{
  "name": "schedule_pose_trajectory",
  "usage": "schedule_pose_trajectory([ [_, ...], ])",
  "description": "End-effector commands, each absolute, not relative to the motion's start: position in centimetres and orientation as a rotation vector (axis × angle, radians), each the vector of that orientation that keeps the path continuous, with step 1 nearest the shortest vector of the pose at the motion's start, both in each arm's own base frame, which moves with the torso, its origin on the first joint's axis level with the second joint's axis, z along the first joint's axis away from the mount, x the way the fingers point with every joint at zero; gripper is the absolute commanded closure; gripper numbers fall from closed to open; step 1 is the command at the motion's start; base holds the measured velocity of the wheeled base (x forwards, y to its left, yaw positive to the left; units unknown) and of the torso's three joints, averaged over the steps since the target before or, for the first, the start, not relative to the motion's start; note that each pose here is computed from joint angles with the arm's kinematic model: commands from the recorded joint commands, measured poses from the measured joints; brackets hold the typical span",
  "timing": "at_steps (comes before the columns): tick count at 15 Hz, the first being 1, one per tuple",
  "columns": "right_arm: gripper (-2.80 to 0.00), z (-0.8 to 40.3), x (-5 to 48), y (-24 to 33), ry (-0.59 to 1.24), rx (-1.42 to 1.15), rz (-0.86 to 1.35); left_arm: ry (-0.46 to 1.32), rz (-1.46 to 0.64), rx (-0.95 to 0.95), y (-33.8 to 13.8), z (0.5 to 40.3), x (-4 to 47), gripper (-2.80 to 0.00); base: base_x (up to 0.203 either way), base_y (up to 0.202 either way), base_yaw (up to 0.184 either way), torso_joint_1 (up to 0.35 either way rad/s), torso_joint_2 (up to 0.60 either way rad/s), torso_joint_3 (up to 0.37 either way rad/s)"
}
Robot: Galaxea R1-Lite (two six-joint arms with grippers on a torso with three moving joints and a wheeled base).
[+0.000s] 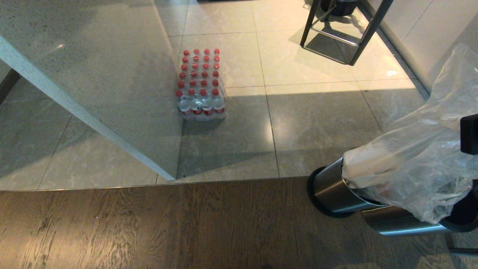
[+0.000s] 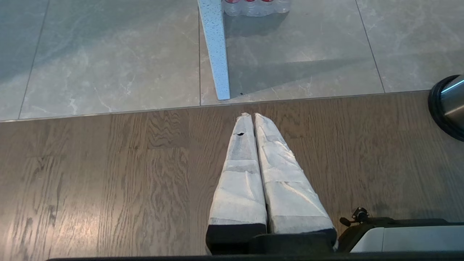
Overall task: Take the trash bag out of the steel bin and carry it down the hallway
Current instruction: Pick up the trash bag
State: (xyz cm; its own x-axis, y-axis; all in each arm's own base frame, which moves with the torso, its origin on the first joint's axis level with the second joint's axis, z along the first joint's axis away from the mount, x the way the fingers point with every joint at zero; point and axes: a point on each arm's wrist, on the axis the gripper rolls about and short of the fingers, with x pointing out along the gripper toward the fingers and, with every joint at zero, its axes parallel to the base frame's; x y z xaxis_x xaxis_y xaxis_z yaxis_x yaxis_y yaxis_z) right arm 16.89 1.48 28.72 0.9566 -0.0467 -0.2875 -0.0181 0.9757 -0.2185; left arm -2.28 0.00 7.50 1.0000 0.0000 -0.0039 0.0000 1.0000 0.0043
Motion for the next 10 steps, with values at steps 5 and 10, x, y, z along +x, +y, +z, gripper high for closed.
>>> schedule_pose_trajectory([
  [5,0.0,30.5,14.0,1.1,0.185,-0.206,-0.028,0.005,0.0,0.005,0.0,7.5,-2.3,0.0,0.0,0.0,0.0,0.0,0.0,0.0],
  [10,0.0,32.5,11.5,0.8,0.074,-0.197,-0.039,0.005,0.0,0.005,0.0,7.5,-2.3,0.0,0.0,0.0,0.0,0.0,0.0,0.0],
])
